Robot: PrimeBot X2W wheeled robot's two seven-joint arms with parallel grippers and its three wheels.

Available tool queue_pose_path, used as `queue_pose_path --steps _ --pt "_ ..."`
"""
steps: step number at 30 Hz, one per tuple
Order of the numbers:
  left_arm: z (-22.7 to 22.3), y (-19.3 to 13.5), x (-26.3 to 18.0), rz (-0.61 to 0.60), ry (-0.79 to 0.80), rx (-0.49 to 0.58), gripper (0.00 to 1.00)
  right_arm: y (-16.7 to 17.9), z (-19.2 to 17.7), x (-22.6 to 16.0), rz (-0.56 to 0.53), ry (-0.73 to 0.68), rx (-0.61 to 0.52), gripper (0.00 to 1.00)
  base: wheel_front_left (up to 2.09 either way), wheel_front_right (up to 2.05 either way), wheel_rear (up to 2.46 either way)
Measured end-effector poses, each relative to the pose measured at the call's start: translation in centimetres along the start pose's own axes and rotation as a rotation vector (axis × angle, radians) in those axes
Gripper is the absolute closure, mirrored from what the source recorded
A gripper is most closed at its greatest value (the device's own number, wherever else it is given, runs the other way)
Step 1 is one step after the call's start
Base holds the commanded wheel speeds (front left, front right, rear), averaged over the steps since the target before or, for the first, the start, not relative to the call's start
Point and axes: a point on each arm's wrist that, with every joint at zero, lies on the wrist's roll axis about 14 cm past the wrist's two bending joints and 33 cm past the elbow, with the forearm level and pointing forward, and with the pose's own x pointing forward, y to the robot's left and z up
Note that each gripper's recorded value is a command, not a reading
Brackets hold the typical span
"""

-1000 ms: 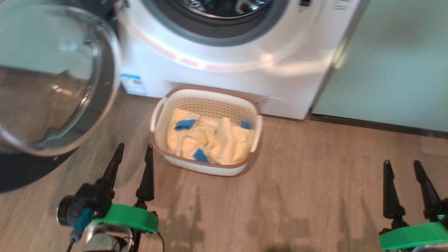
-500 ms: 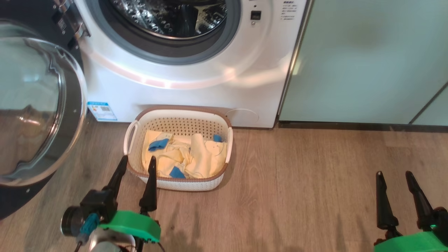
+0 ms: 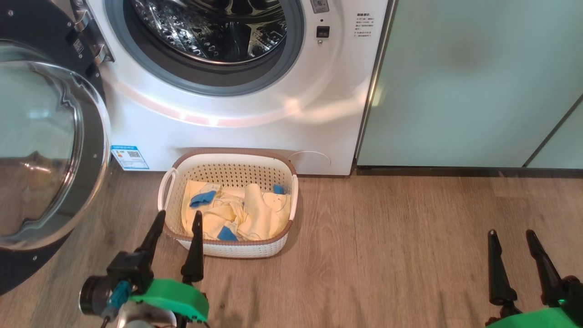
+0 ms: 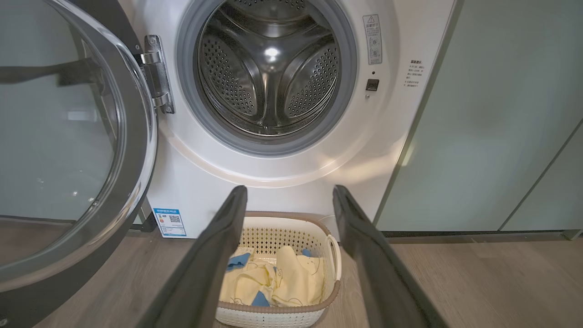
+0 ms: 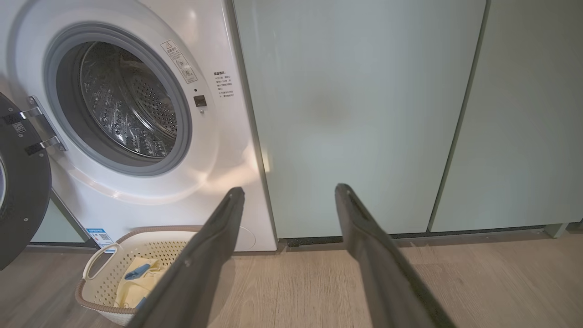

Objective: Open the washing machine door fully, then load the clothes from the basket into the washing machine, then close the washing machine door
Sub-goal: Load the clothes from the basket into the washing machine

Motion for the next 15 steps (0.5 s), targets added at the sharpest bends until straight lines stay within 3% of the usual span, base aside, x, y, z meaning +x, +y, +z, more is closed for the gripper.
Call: queue_pose_path --steps 10,15 --pt "-0.37 -0.42 -0.43 -0.008 0.015 0.001 0.00 0.00 0.11 -0.06 -0.001 -0.004 0.001 0.00 0.00 -0.02 0.01" --pt "-0.34 -0.52 -0.37 -0.011 0.014 0.003 0.00 -0.08 0.11 -0.11 -0.004 -0.004 0.002 0.00 0.29 -0.75 0.46"
